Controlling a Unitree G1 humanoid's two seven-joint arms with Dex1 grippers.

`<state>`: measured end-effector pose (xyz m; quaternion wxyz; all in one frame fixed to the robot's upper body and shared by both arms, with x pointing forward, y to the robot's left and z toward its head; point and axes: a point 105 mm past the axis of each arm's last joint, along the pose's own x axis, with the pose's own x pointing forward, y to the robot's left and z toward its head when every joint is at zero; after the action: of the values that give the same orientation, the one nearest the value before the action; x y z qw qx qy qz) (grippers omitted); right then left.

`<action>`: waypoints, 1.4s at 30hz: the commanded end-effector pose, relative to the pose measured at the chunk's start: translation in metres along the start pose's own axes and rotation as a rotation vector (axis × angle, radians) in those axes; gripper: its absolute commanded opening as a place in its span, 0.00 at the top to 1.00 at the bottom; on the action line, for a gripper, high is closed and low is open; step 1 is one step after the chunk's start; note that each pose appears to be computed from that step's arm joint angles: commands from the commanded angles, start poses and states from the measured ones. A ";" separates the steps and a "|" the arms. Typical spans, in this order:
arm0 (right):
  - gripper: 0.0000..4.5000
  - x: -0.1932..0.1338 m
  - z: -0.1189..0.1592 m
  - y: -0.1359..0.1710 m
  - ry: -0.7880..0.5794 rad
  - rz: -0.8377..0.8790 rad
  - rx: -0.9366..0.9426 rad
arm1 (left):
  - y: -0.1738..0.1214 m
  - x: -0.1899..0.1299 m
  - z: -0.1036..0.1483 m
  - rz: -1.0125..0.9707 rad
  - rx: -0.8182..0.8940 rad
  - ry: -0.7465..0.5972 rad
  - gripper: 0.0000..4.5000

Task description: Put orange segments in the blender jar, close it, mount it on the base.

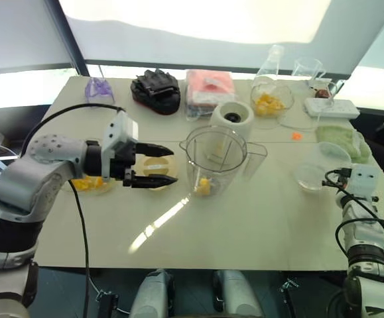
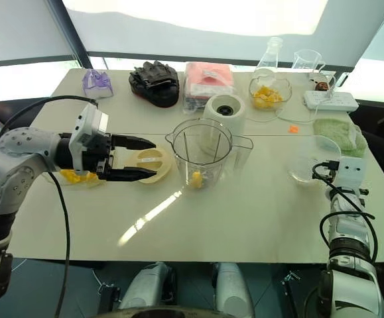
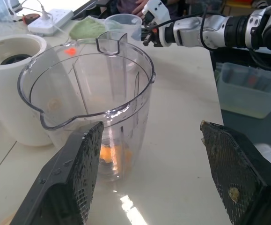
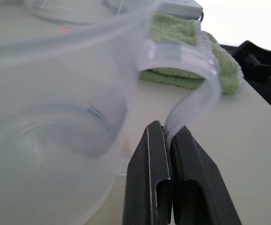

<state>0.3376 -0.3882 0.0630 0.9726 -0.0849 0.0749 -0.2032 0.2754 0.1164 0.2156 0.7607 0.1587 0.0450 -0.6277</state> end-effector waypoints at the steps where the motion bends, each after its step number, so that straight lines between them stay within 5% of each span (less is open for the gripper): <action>1: 0.98 0.000 0.010 -0.005 -0.046 -0.011 0.022 | 0.000 -0.005 0.004 0.008 0.032 0.002 0.24; 6: 0.98 0.000 0.044 -0.009 -0.143 -0.007 0.008 | 0.010 -0.014 0.007 0.052 0.035 -0.004 0.24; 14: 0.98 -0.007 0.155 -0.009 -0.415 0.030 -0.108 | 0.030 -0.031 0.000 0.125 0.027 0.015 0.24; 17: 0.98 -0.018 0.208 0.017 -0.528 0.189 -0.231 | 0.036 -0.036 -0.003 0.141 0.032 0.030 0.24; 23: 0.98 -0.045 0.261 0.069 -0.640 0.390 -0.315 | 0.038 -0.034 -0.006 0.142 0.039 0.028 0.24; 29: 0.98 -0.071 0.271 0.112 -0.712 0.554 -0.493 | 0.033 -0.031 -0.006 0.137 0.034 0.016 0.24; 42: 0.98 -0.101 0.271 0.142 -0.863 0.640 -0.792 | 0.034 -0.028 -0.009 0.156 0.022 0.013 0.24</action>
<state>0.3617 -0.1890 0.2884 0.8471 -0.4566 -0.1872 0.1973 0.3052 0.1521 0.2106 0.8058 0.1633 0.0507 -0.5670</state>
